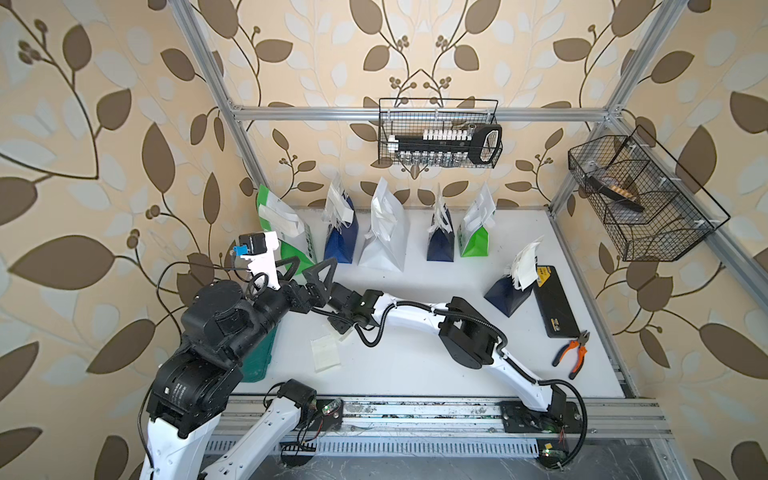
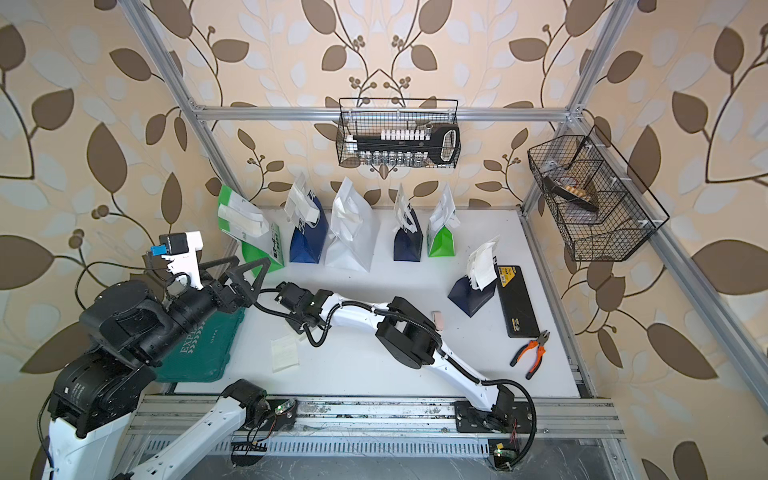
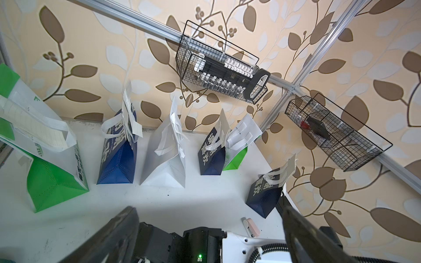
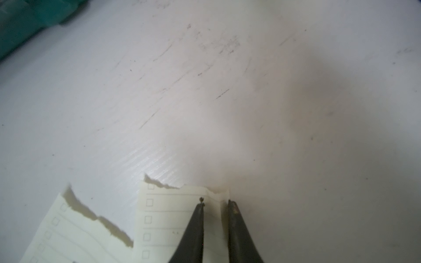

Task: Staple the receipts to the bags
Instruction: Pick up the receipt from the center of the board, then pick up the takeout bag at the center of the board, then place the takeout bag at the center of the board, then hold the receipt from the takeout bag, then pick up the takeout bag at the center of the board, then pick up the stapler from the center of the board.

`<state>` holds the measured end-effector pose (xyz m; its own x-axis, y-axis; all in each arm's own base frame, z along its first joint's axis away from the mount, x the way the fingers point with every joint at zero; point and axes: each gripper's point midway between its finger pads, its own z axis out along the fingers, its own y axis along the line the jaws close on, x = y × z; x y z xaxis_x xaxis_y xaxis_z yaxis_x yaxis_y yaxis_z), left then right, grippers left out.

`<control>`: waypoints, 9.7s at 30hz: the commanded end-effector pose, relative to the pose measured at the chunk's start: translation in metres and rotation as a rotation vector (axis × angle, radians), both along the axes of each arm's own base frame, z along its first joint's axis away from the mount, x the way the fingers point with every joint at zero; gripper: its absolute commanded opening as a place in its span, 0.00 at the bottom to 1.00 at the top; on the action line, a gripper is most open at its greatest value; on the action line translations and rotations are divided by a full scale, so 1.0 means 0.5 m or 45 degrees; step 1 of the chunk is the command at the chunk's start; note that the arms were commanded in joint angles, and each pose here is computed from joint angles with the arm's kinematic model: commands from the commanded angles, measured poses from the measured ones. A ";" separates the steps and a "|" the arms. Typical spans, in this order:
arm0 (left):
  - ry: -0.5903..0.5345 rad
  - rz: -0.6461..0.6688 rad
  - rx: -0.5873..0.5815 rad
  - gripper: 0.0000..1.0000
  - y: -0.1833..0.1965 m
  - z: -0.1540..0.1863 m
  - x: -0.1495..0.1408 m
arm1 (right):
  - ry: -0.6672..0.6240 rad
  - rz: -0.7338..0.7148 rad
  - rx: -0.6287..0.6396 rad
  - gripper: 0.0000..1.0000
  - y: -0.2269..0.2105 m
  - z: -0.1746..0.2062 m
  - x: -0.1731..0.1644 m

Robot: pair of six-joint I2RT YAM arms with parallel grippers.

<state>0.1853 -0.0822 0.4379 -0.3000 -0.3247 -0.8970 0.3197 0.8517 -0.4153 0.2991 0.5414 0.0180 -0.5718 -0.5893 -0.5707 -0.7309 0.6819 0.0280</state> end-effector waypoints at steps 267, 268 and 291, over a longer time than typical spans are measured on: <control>0.334 -0.628 0.624 0.00 -0.278 -0.272 0.120 | -0.360 -0.744 0.435 0.61 -0.749 0.414 -0.154; 0.342 -0.614 0.611 0.00 -0.275 -0.270 0.119 | -0.300 -0.758 0.383 0.61 -0.758 0.396 -0.161; 0.363 -0.587 0.542 0.00 -0.248 -0.263 0.083 | 0.339 -1.031 -0.265 0.62 -0.842 0.064 -0.056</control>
